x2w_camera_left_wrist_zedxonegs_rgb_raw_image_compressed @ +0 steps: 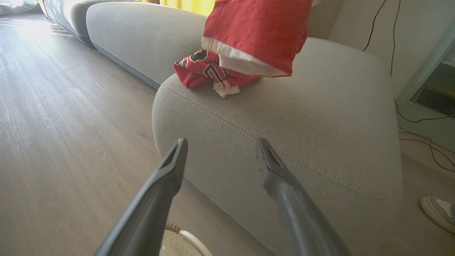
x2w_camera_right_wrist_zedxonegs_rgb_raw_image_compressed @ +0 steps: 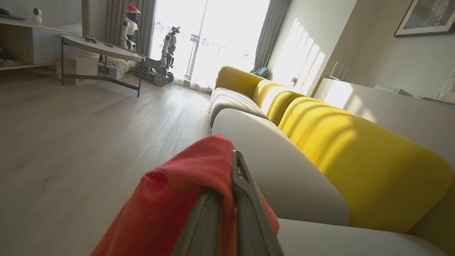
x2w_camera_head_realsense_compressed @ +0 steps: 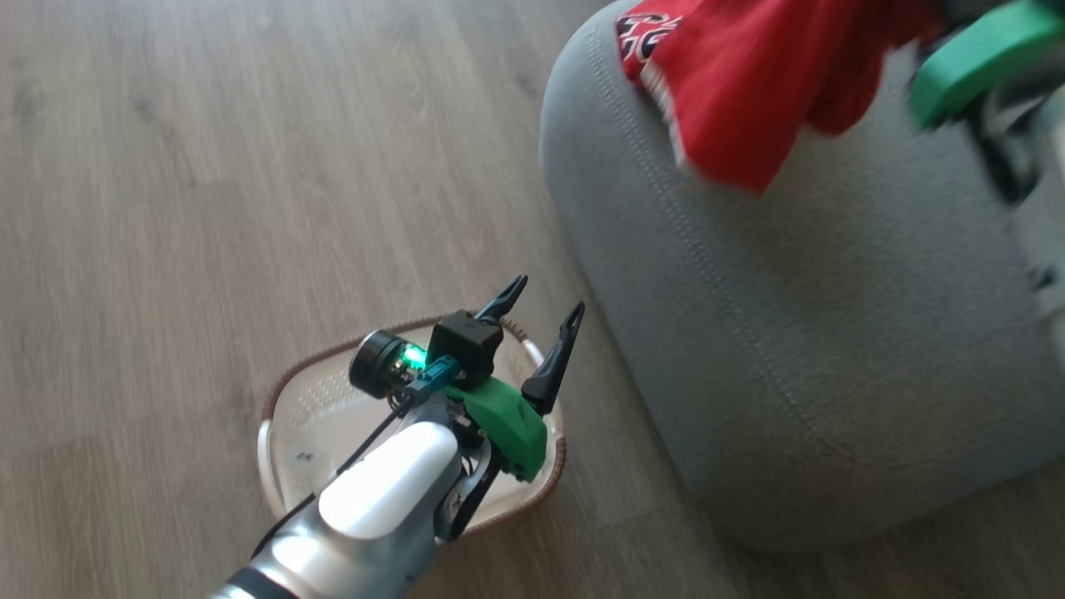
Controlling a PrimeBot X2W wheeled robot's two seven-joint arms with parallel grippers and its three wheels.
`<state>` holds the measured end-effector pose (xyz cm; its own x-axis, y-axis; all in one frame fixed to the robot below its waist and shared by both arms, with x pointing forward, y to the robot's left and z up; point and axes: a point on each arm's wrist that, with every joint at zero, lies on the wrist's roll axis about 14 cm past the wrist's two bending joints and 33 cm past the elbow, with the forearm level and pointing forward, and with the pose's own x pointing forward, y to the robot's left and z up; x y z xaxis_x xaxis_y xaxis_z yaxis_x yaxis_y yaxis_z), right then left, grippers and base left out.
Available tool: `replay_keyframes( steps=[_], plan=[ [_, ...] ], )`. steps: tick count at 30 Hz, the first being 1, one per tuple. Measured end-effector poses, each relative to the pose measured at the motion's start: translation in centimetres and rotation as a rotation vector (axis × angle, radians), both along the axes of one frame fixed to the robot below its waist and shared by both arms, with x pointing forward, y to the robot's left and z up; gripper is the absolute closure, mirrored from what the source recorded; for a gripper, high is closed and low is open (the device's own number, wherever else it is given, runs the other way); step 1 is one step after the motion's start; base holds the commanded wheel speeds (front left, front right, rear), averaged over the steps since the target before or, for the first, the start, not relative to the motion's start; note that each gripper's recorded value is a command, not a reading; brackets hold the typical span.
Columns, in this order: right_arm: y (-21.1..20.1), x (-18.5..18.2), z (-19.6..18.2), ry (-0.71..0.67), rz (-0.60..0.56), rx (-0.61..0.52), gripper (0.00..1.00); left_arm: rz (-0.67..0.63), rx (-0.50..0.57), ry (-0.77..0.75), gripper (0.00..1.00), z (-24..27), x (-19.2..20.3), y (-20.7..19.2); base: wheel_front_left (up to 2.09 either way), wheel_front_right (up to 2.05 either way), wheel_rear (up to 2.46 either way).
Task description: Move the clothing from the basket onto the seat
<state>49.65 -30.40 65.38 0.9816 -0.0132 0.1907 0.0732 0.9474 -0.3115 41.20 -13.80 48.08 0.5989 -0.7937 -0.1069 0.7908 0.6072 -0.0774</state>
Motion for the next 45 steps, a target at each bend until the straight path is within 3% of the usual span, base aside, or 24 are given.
replay_keyframes(
  steps=[7, 13, 17, 21, 22, 26, 28, 33, 34, 37, 45],
  plan=[
    [-2.8, 5.5, 4.8, -0.070, -0.072, -0.046, 1.00, 0.058, 0.010, 0.030, 0.00, -2.2, 2.1, 2.2, 0.00, 0.00, 0.00],
    [-5.7, 9.3, 4.2, -0.066, -0.158, -0.036, 1.00, 0.109, 0.001, 0.020, 0.00, -2.9, 4.2, 4.1, 0.00, 0.00, 0.00],
    [-6.3, 11.6, 0.0, -0.002, -0.193, -0.001, 1.00, 0.139, 0.008, 0.021, 0.00, -3.8, 5.2, 5.4, 0.00, 0.00, 0.00],
    [-6.2, 12.8, -7.6, 0.136, -0.223, 0.071, 1.00, 0.162, 0.026, 0.047, 0.00, -5.5, 5.6, 6.5, 0.00, 0.00, 0.00],
    [-6.2, 12.8, -7.6, 0.136, -0.223, 0.071, 1.00, 0.162, 0.026, 0.047, 0.00, -5.5, 5.6, 6.5, 0.00, 0.00, 0.00],
    [-4.3, 11.2, -18.4, 0.358, -0.232, 0.139, 1.00, 0.184, 0.053, 0.076, 0.00, -7.3, 6.0, 7.6, 0.00, 0.00, 0.00],
    [-3.4, 10.0, -21.9, 0.434, -0.230, 0.151, 1.00, 0.190, 0.057, 0.077, 0.00, -7.5, 6.3, 8.0, 0.00, 0.00, 0.00],
    [-2.7, 9.2, -22.9, 0.455, -0.234, 0.146, 1.00, 0.188, 0.057, 0.067, 0.00, -7.4, 6.4, 7.9, 0.00, 0.00, 0.00],
    [-2.8, 9.2, -22.6, 0.446, -0.236, 0.143, 0.96, 0.185, 0.053, 0.063, 0.00, -7.2, 6.4, 7.8, 0.00, 0.00, 0.00],
    [-2.8, 9.1, -21.5, 0.409, -0.246, 0.156, 0.00, 0.177, 0.044, 0.051, 0.00, -6.7, 6.4, 7.3, 0.00, 0.00, 0.00],
    [-1.9, 6.7, -21.2, 0.418, -0.224, 0.123, 0.00, 0.157, 0.021, 0.016, 0.00, -4.8, 6.3, 6.2, 0.00, 0.00, 0.00]
  ],
)
